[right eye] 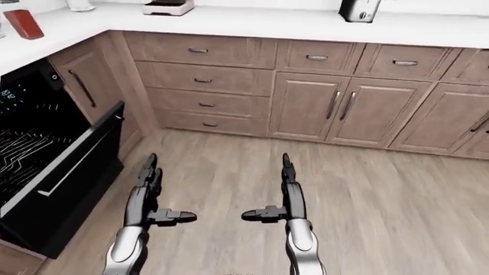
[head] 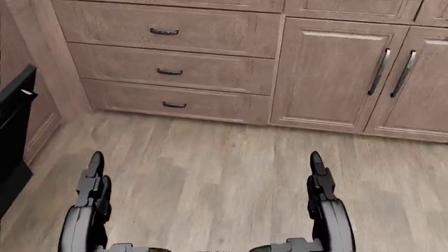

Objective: Close the dishwasher door

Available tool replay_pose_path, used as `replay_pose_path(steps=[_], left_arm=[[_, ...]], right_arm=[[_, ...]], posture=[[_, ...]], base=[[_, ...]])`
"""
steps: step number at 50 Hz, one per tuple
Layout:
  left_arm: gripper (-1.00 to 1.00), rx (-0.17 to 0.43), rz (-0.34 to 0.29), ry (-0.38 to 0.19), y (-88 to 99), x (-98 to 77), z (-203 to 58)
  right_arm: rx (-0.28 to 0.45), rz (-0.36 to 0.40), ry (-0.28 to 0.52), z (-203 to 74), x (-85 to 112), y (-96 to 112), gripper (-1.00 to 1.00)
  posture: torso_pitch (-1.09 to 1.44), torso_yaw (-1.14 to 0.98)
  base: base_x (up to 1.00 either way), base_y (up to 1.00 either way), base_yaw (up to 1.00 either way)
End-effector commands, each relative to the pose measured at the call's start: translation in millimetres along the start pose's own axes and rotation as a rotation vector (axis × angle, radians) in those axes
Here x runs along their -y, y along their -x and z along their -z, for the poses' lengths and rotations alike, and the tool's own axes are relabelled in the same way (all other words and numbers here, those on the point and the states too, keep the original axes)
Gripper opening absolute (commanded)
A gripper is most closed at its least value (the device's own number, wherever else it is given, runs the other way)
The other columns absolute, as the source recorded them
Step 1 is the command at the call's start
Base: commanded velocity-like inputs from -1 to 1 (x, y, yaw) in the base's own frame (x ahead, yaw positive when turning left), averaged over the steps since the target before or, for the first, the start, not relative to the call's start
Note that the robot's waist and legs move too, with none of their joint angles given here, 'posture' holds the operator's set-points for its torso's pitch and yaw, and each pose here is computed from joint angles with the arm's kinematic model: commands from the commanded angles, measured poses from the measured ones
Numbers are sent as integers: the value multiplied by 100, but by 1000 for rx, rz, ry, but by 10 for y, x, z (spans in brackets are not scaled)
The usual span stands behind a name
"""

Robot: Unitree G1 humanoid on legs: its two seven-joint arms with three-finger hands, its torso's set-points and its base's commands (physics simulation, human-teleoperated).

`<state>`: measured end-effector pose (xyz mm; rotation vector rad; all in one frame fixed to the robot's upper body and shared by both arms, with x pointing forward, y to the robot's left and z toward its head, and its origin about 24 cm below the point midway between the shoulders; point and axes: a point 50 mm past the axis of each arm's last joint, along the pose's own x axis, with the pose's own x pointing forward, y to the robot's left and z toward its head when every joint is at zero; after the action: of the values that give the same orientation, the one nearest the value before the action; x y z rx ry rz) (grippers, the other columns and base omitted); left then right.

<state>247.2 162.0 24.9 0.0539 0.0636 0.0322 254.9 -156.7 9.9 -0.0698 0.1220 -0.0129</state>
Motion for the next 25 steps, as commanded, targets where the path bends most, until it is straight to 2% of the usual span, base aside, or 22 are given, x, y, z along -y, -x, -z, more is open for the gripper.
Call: replay_pose_path(steps=[1,20,25], left_arm=[[100,80,3,-6,-28,-6,-153],[100,82,4,-8,-23,-8,-158],[100,83,3,-8,-16,-10,-158]], right_arm=[[70,4,-4,-142,2,-27,100],[71,19,0,-155,6,-26,100],[79,19,4,-166,9,-11,100]], posture=[[0,0],[0,0],[0,0]], base=[[0,0,-46],[0,0,-45],[0,0,-5]])
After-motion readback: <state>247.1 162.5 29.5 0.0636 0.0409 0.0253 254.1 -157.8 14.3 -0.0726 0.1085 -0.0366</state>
